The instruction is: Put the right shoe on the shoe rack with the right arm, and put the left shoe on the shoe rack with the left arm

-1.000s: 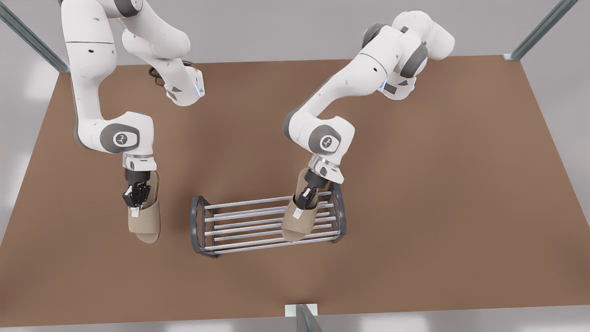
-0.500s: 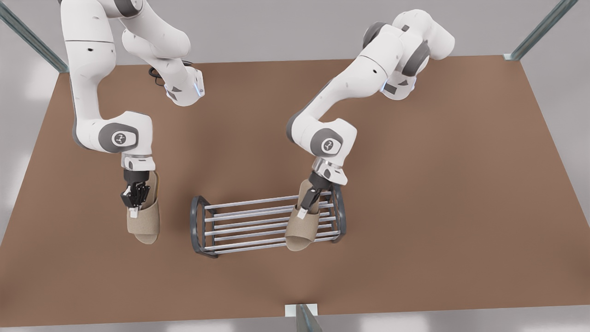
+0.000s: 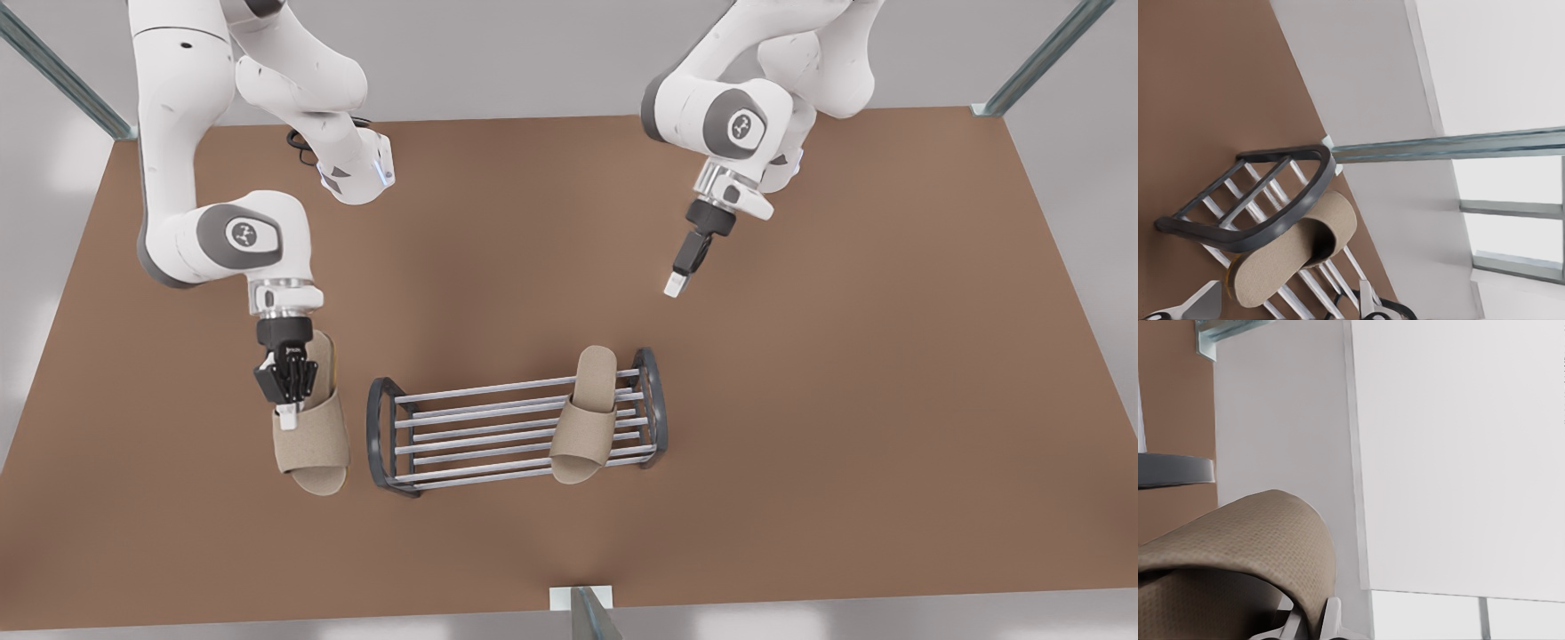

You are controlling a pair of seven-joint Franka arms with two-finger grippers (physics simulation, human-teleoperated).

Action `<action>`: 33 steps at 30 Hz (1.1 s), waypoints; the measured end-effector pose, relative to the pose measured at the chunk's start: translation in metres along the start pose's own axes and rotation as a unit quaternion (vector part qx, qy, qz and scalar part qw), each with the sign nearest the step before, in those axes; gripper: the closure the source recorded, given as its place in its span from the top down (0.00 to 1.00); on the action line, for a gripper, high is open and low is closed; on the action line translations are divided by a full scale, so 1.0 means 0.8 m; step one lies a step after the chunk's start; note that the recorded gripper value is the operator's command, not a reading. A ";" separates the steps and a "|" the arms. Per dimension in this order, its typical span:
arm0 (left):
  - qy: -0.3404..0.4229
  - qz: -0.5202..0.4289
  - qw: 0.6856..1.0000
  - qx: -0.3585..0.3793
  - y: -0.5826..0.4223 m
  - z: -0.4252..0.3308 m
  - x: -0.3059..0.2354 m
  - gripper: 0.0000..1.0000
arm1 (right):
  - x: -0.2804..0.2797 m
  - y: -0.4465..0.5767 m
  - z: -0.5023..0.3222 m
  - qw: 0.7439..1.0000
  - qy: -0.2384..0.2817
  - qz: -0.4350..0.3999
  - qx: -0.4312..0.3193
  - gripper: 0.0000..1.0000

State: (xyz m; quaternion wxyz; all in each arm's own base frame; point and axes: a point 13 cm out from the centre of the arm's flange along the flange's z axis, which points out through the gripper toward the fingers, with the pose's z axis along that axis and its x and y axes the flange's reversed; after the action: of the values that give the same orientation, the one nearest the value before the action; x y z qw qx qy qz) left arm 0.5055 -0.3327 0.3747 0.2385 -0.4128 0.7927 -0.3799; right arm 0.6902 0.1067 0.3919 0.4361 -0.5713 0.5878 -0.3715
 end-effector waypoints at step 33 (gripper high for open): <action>0.379 0.543 0.663 -0.349 0.025 -0.081 -0.301 1.00 | -0.262 0.138 0.054 0.992 -0.086 0.088 -0.033 0.21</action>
State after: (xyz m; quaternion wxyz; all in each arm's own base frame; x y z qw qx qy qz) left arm 0.5825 -0.0982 0.4130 -0.0801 0.2172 0.9728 -0.0021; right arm 0.6851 0.3258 0.2928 0.4970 -0.5609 0.6081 -0.2620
